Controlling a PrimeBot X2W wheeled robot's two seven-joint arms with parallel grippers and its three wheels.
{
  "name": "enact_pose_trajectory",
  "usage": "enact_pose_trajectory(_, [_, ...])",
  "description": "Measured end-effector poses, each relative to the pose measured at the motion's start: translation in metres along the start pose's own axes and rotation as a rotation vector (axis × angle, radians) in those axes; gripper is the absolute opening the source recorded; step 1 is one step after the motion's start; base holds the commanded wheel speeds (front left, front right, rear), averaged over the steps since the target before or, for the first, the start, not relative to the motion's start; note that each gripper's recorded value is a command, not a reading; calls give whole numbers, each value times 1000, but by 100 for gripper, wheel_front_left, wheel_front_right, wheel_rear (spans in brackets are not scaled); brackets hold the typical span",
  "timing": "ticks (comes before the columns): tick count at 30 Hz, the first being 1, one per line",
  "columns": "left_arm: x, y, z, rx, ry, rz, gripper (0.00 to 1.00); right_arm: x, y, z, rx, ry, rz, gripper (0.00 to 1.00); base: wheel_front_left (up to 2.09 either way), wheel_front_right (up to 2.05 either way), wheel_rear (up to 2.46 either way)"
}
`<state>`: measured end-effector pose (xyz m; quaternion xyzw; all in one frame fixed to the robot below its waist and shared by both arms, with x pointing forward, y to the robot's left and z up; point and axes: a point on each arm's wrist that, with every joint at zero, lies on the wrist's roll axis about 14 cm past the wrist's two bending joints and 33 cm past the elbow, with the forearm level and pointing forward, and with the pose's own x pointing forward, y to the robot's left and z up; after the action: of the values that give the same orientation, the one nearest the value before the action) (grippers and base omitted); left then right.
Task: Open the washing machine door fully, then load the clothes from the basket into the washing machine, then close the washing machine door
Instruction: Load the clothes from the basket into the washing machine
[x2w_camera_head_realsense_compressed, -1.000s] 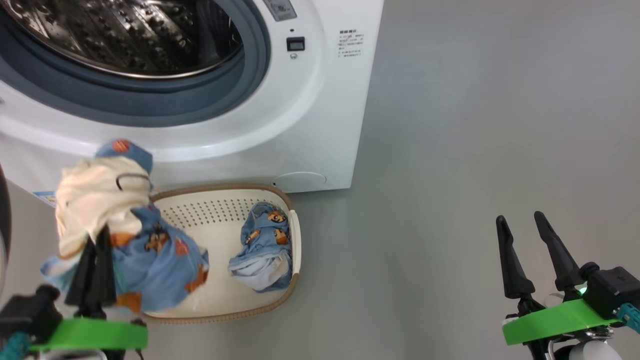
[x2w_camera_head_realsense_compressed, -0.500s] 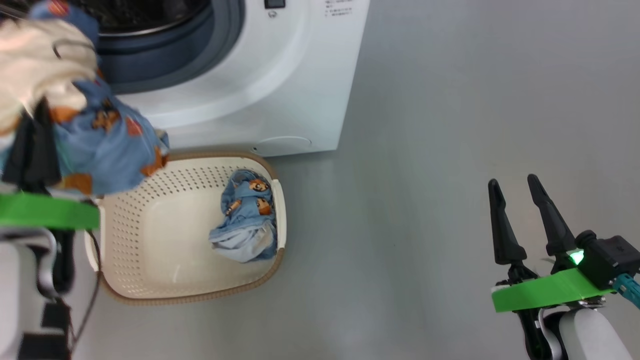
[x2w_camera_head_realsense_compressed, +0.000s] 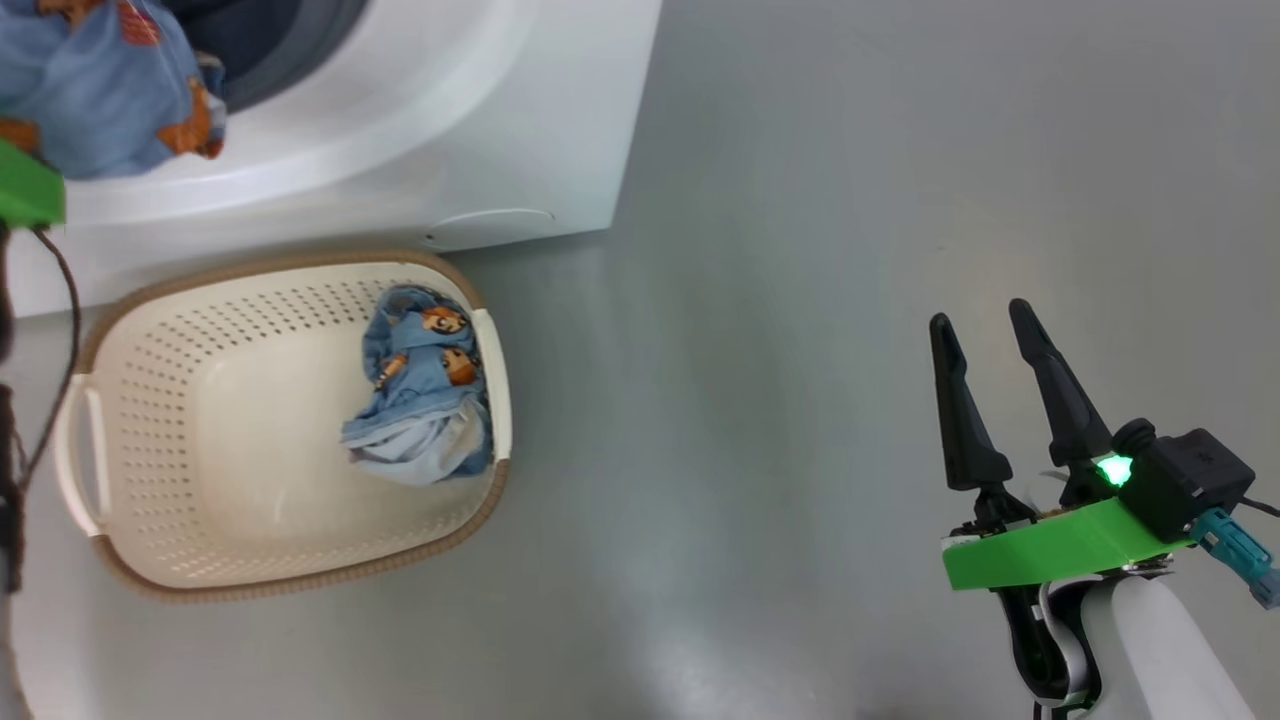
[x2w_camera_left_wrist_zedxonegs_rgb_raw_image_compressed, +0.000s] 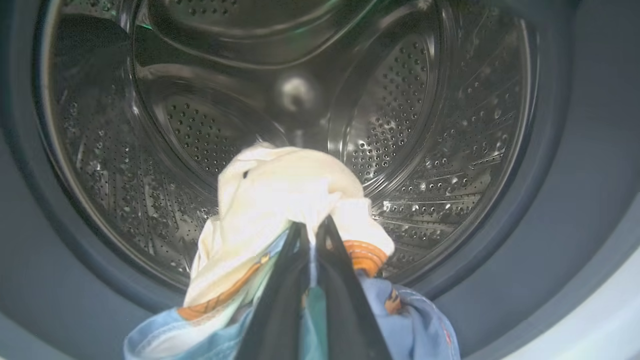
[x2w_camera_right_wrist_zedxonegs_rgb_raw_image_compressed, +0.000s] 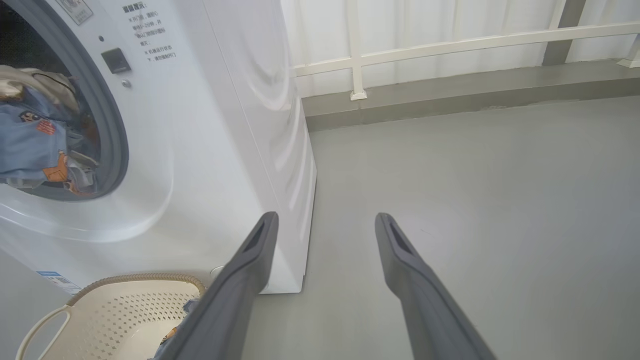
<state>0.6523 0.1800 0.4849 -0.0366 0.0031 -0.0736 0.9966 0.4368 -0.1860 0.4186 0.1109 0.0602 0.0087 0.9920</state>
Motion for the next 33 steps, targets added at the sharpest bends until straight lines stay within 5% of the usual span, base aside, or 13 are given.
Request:
enact_pose_trajectory(11, [54, 0, -12, 11, 43, 14, 0, -1, -10, -10, -14, 32, -28, 100, 0, 0, 0])
enact_pose_trajectory(26, [93, 17, 23, 3, -160, 78, 0, -2, -28, -18, -15, 56, -81, 100, 0, 0, 0])
enact_pose_trajectory(27, [93, 16, 16, 6, -146, 76, 24, -3, -29, -19, -16, 57, -83, 100, 0, 0, 0])
enact_pose_trajectory(28, [92, 15, 8, 5, -132, 75, 100, -2, -29, -19, -16, 59, -84, 100, 0, 0, 0])
enact_pose_trajectory(33, [89, 12, -2, -15, -123, 75, 100, 1, -27, -21, -10, 59, -76, 100, 0, 0, 0])
